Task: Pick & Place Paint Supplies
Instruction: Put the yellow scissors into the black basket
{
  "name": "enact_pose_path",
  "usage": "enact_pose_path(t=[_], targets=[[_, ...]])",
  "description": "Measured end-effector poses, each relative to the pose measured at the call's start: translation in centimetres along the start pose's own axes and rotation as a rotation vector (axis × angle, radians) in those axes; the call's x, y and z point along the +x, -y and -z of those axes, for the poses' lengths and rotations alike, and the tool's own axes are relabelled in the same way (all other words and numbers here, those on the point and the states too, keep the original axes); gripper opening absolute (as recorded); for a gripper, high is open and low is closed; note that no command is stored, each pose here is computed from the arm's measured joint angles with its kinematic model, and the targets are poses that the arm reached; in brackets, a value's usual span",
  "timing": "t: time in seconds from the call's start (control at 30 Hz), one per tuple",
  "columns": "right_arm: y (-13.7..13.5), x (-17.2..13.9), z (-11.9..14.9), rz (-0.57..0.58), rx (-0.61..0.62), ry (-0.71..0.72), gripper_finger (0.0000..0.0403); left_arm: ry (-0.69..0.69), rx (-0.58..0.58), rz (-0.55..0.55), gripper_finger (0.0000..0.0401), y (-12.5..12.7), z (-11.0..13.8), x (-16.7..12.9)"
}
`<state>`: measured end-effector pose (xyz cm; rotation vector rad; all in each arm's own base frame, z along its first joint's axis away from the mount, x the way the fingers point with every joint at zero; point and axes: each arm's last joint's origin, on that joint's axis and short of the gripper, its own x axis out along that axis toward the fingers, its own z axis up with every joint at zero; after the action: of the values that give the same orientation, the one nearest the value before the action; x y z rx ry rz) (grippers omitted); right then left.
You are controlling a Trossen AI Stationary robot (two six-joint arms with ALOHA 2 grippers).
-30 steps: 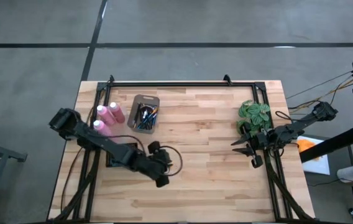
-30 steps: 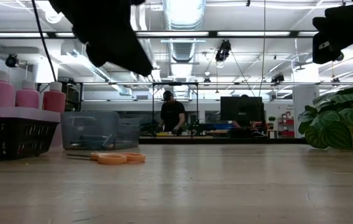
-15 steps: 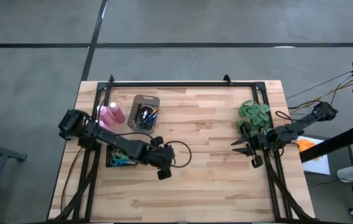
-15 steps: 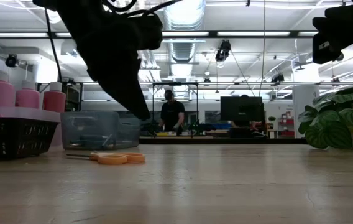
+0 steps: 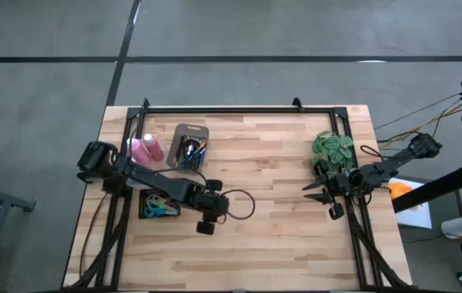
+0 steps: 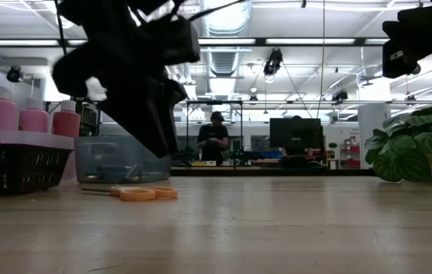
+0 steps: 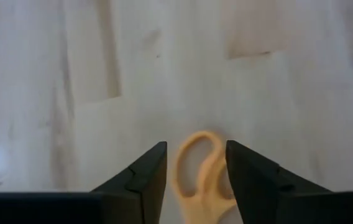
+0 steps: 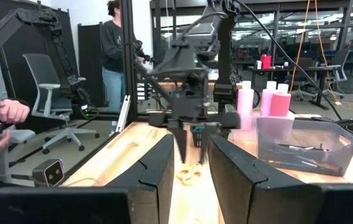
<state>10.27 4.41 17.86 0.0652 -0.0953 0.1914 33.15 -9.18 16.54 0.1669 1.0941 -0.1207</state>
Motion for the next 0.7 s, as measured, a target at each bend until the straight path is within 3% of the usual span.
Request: enact_pose_path(t=[0.3,0.7], targets=[[0.0,0.0,0.0,0.000,0.000,0.000,0.0097,-0.004,-0.029,-0.030,0.0170,-2.3,1.3,1.2],[0.0,0.0,0.0,0.000,0.000,0.000,0.0097,-0.011,-0.027,0.001,0.0170,-2.2,3.1,2.3]])
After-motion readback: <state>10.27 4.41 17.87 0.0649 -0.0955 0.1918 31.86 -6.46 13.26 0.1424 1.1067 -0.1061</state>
